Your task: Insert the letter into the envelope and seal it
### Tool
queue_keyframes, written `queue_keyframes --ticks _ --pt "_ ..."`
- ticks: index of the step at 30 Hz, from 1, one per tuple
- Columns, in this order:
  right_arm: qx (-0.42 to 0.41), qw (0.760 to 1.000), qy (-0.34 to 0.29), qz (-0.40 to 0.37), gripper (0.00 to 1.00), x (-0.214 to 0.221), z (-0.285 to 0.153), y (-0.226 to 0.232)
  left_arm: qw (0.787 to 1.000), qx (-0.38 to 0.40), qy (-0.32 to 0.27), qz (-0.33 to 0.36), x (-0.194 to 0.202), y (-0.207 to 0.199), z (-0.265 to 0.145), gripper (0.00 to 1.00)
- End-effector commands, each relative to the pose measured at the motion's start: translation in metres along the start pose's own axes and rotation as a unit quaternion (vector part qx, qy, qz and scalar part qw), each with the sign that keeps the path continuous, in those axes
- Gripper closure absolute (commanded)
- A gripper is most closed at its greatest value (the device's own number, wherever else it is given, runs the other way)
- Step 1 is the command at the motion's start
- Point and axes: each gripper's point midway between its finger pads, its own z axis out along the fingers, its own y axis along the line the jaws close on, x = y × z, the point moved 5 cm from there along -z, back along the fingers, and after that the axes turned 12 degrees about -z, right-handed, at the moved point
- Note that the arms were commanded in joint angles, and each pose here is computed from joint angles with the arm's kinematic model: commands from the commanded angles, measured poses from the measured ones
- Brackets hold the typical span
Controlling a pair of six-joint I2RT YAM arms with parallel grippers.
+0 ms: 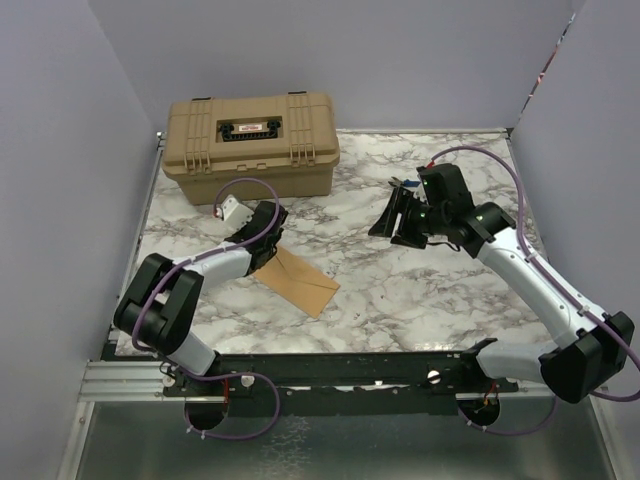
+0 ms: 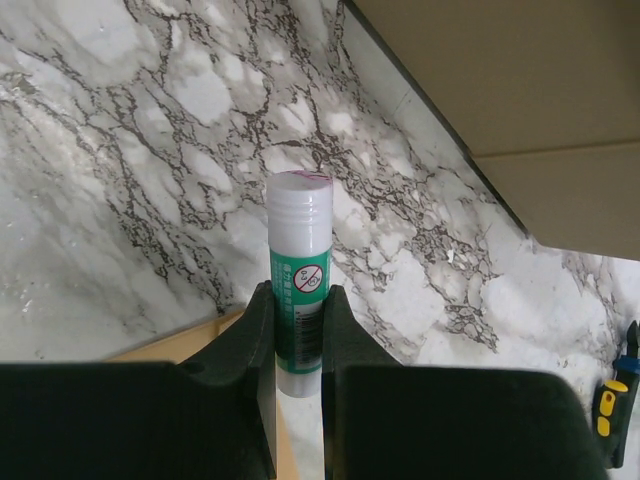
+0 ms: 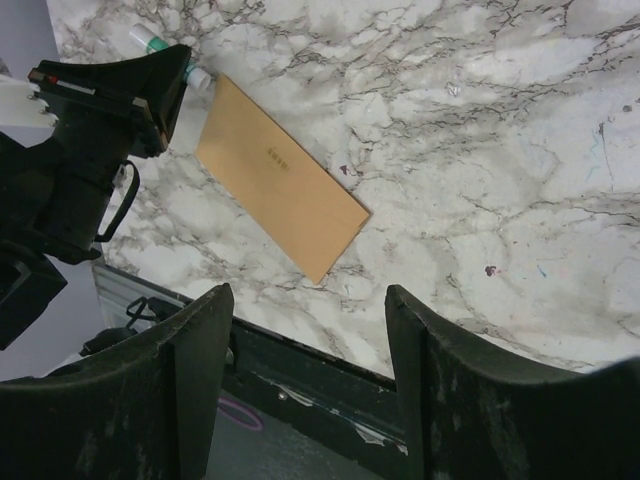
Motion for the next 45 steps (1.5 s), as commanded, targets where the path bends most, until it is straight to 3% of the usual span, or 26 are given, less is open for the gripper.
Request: queue_keyframes --ticks 1,4,11,17,24,29,30,31,37,45 --pt "-0.014 1.000 -0.006 -0.010 0.33 0.002 -0.009 0.003 1.000 0.026 0.015 0.001 0.001 -0.021 0.003 0.94" --pt "-0.015 1.000 -0.006 -0.011 0.33 0.003 -0.010 0.003 1.000 0.020 0.019 0.004 0.003 -0.019 0.005 0.81" --pt "-0.014 1.000 -0.007 -0.008 0.32 0.004 -0.013 0.002 1.000 0.016 0.017 0.018 -0.002 -0.021 -0.002 0.71" --pt "0.008 1.000 -0.009 -0.011 0.31 0.004 -0.015 -0.002 0.998 0.035 0.003 0.043 -0.021 -0.032 -0.023 0.52" --pt "0.027 0.999 -0.020 -0.012 0.30 0.000 -0.023 -0.005 0.994 0.061 -0.008 0.087 -0.046 -0.042 -0.058 0.40" --pt "0.086 0.996 -0.021 -0.006 0.30 -0.003 -0.029 -0.017 0.986 0.081 -0.013 0.148 -0.076 -0.054 -0.104 0.22" --pt "0.092 0.996 -0.021 -0.009 0.29 -0.005 -0.031 -0.017 0.983 0.090 -0.016 0.156 -0.085 -0.058 -0.116 0.04" --pt "0.106 0.994 -0.026 -0.015 0.29 -0.008 -0.034 -0.019 0.982 0.093 -0.019 0.165 -0.093 -0.059 -0.128 0.01" --pt "0.156 0.983 -0.084 -0.057 0.29 -0.032 -0.066 -0.023 0.963 0.111 -0.051 0.239 -0.148 -0.070 -0.203 0.01" --pt "0.188 0.952 -0.225 -0.085 0.26 -0.068 -0.140 -0.017 0.954 0.116 -0.149 0.234 -0.215 -0.059 -0.280 0.01"
